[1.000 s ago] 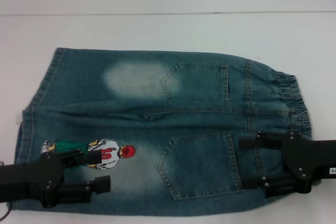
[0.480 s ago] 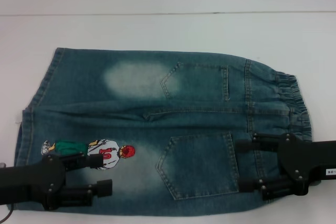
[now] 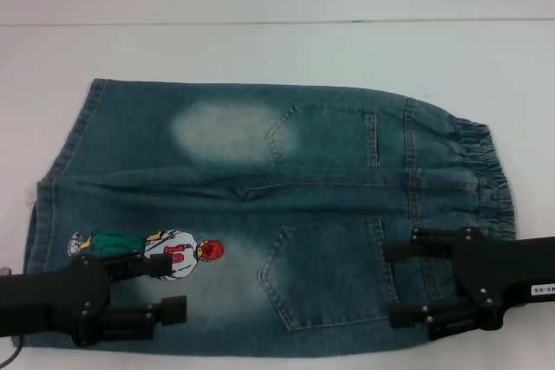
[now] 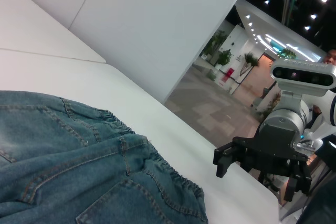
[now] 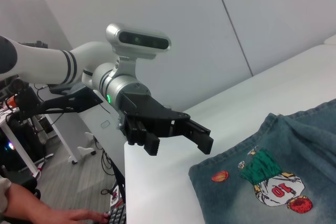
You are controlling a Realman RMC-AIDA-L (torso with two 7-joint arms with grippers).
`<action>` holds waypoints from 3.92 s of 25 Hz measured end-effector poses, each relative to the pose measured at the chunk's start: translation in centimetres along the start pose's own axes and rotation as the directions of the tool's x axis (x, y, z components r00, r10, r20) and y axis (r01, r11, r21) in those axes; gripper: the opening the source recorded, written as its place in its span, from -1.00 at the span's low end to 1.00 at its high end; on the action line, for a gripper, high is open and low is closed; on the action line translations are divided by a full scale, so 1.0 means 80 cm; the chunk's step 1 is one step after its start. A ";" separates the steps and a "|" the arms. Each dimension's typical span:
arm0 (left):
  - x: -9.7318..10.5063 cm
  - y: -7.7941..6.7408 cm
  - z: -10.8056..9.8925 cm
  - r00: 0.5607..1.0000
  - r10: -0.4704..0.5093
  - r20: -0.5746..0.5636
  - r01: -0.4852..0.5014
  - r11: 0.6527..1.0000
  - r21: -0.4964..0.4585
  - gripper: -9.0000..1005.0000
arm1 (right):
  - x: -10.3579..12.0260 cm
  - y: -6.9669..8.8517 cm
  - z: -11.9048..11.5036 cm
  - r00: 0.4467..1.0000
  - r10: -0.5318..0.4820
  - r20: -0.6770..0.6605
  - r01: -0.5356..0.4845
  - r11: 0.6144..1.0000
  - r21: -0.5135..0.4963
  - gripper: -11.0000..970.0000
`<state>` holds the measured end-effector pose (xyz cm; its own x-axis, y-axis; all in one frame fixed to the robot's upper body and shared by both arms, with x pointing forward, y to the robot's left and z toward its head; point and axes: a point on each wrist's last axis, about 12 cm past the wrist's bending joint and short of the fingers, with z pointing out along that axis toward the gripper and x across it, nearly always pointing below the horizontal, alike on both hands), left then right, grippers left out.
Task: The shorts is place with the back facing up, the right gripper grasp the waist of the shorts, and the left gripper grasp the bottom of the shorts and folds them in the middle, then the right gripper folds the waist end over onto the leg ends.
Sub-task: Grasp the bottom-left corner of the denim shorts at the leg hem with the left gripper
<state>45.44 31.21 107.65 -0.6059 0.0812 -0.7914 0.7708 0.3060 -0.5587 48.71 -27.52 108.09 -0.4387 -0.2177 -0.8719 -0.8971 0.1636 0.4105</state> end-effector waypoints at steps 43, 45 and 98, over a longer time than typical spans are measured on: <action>0.004 0.004 -0.001 0.999 -0.017 -0.039 0.016 1.000 -0.024 0.74 | 0.003 0.002 -0.005 1.000 0.003 0.012 -0.003 1.000 0.006 0.97; 0.004 0.004 -0.001 0.999 -0.017 -0.039 0.016 1.000 -0.024 0.74 | 0.003 0.002 -0.005 1.000 0.003 0.012 -0.003 1.000 0.007 0.97; 0.005 0.004 0.000 0.998 -0.030 -0.046 0.029 0.999 -0.026 0.74 | 0.001 0.001 -0.005 1.000 0.000 0.013 0.000 1.000 0.011 0.96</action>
<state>45.48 31.39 107.16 -0.6370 0.1161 -0.7621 0.7480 0.3323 -0.5745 48.56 -27.94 108.14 -0.4380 -0.2053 -0.8752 -0.8964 0.1739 0.4078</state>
